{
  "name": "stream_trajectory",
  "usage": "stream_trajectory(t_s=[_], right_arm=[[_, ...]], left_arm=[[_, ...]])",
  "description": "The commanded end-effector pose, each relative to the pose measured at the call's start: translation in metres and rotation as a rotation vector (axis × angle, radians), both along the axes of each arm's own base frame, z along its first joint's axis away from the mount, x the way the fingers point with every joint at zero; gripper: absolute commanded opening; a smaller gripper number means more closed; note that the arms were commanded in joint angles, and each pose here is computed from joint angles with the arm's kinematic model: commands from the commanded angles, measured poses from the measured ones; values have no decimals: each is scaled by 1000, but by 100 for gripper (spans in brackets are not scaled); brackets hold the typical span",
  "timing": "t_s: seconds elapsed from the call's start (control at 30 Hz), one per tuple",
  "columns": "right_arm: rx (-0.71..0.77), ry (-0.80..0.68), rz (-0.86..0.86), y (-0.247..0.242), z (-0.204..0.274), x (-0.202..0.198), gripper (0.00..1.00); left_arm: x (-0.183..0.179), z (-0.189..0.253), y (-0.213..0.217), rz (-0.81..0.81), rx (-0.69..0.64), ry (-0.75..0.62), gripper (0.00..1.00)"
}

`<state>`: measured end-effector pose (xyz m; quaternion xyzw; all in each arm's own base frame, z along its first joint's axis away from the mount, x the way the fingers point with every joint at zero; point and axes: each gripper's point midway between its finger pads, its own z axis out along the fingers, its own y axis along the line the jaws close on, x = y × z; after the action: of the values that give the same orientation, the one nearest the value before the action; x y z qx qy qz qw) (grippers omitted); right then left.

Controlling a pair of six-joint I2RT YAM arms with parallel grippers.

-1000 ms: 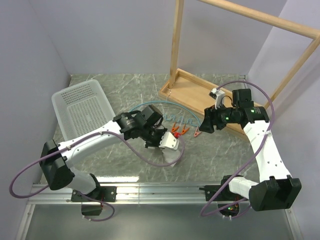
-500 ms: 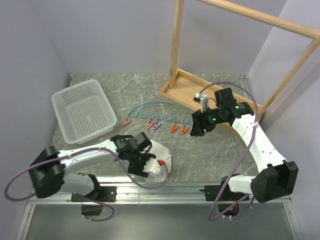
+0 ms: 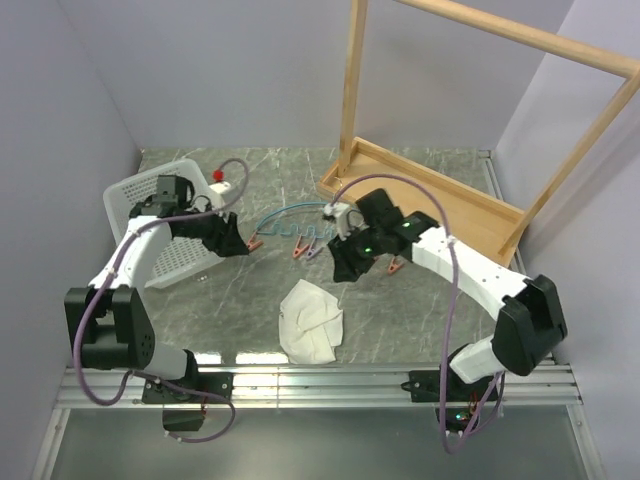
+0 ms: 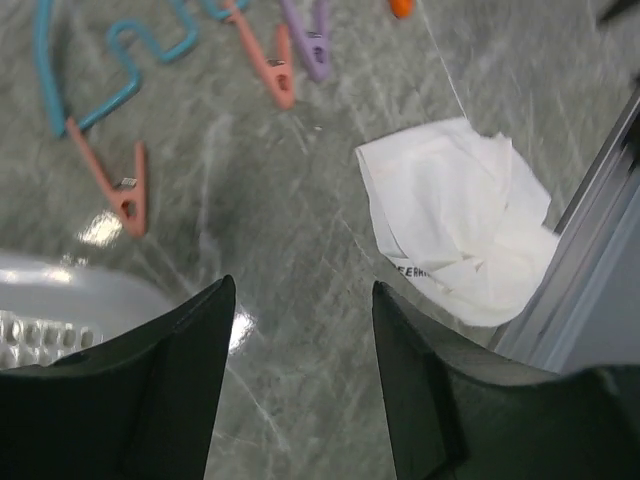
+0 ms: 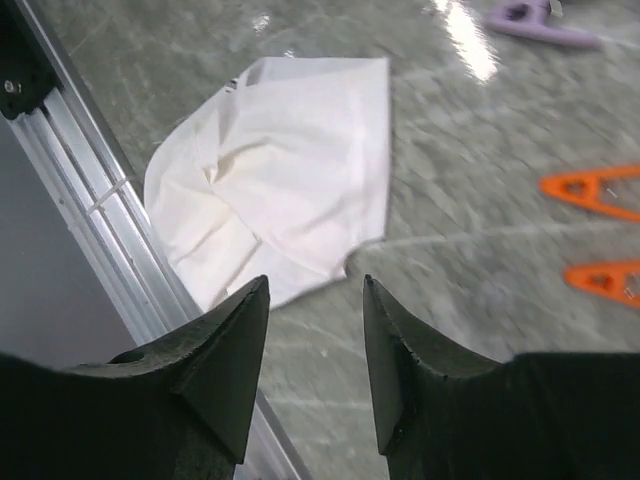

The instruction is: Clip the underwear to the hanger

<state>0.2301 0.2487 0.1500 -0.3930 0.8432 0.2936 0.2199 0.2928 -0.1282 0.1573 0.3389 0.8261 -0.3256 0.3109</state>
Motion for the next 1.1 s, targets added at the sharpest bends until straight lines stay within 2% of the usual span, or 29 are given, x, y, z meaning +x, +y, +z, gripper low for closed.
stream_trajectory(t_s=[0.0, 0.23, 0.5, 0.73, 1.07], right_arm=[[12, -74, 31, 42, -3, 6, 50], [-30, -54, 200, 108, -23, -30, 51], [-91, 40, 290, 145, -56, -54, 52], [-174, 101, 337, 150, -84, -72, 49], [-265, 161, 331, 153, -109, -69, 47]], left_arm=[[7, 28, 8, 123, -181, 100, 63], [12, 37, 29, 205, -163, 52, 64], [14, 36, 41, 242, -153, 39, 65], [18, 33, 44, 249, -145, 28, 65], [22, 35, 44, 252, -153, 19, 65]])
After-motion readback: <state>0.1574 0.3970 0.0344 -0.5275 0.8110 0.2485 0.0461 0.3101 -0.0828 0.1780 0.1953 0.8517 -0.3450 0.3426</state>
